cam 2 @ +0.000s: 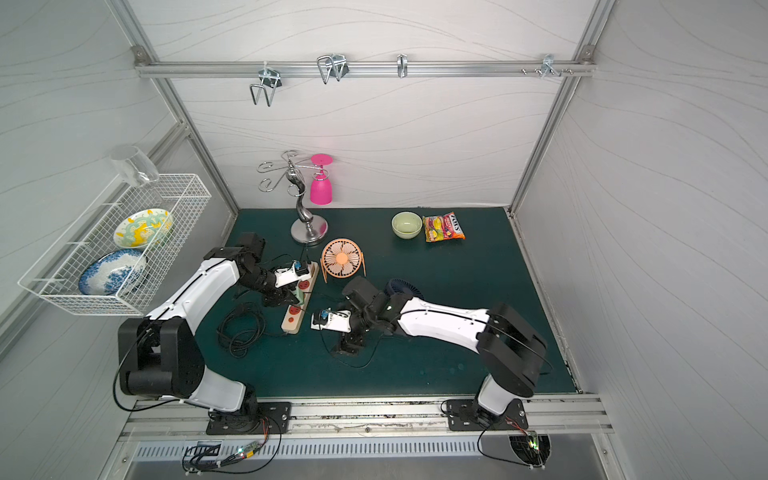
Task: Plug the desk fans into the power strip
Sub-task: Adjust the power cord at the center of the board.
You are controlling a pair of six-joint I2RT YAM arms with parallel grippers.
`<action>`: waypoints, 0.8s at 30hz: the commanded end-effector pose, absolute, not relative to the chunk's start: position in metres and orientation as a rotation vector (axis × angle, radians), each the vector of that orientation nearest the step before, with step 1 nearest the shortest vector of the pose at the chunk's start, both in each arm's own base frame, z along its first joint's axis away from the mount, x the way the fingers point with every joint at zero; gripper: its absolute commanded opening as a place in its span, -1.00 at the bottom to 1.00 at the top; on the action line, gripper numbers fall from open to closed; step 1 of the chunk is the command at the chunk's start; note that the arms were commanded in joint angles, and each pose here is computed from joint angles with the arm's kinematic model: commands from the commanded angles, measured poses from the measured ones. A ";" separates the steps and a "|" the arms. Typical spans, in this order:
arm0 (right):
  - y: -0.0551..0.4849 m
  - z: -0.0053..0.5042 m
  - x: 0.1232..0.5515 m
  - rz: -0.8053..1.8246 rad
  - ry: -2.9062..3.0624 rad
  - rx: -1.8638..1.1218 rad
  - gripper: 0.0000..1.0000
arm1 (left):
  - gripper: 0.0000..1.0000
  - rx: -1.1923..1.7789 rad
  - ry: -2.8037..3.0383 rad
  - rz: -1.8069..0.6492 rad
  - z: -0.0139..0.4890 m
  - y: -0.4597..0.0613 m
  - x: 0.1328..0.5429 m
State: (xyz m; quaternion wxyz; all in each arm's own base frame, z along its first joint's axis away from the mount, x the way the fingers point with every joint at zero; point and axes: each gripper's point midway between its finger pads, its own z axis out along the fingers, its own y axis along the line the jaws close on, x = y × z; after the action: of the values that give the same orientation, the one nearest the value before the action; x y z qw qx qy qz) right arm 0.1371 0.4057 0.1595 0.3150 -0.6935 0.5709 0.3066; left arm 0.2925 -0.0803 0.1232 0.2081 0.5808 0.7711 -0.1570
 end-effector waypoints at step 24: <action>0.140 0.220 0.200 0.230 1.774 -0.916 0.98 | -1.00 1.925 1.988 -0.494 0.123 -0.072 0.281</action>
State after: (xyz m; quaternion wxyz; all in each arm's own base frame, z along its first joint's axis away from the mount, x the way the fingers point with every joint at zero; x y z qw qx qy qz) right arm 0.1958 0.1502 0.2336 0.5405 -0.4131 0.7252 0.1067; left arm 0.2956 -0.0619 0.1084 0.1589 0.6568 0.7220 -0.1488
